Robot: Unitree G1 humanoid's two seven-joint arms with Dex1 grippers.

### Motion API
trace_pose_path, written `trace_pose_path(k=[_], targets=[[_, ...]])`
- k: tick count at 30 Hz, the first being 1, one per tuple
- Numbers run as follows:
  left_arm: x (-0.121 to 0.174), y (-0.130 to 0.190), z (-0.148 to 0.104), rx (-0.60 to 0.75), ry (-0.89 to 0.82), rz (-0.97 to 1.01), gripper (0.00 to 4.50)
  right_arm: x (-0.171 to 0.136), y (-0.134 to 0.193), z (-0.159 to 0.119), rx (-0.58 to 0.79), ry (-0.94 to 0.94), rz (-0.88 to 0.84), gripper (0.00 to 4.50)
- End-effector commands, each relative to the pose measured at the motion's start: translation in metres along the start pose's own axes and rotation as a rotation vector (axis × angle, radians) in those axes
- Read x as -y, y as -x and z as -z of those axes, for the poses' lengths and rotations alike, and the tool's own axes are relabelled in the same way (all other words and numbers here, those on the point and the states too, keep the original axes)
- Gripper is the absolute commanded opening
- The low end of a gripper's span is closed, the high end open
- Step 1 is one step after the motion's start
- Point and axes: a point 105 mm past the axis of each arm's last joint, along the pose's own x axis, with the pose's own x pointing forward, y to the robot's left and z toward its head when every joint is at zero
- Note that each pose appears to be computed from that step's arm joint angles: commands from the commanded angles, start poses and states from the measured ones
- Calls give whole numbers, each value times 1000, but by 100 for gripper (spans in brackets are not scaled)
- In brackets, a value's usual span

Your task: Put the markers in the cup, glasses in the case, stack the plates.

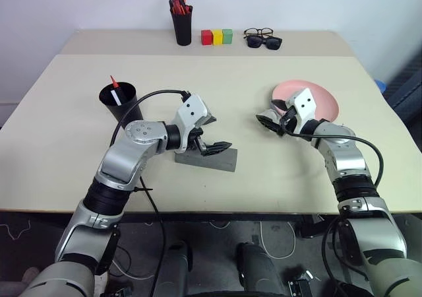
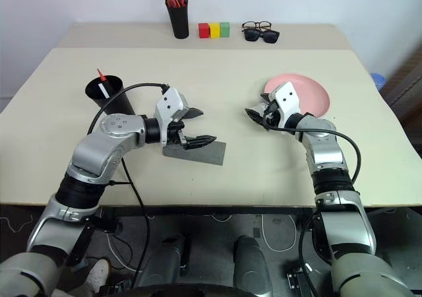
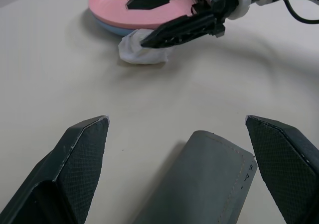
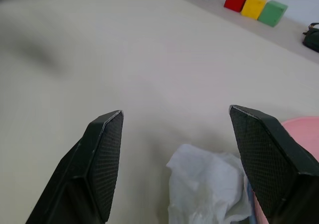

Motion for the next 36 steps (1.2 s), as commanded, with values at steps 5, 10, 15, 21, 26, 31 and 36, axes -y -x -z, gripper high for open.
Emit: trace_pose_path(k=[5, 10, 15, 21, 26, 31, 36], targets=[[-9, 17, -22, 54, -30, -64, 450, 6, -11, -5, -13, 153, 40, 343], [-13, 22, -22, 50, -29, -88, 450, 13, -17, -3, -32, 187, 87, 343], [-9, 22, -19, 45, -23, -91, 450, 19, -17, 4, -74, 203, 114, 163], [-10, 20, -20, 50, -18, -96, 450, 21, -16, 5, -83, 220, 114, 3], [-10, 18, -18, 50, -15, -95, 450, 24, -14, 2, -75, 229, 129, 3], [-8, 15, -17, 53, -14, -88, 450, 28, -11, -11, -29, 240, 148, 3], [-8, 13, -17, 58, -11, -84, 450, 37, -6, -32, 37, 254, 188, 3]])
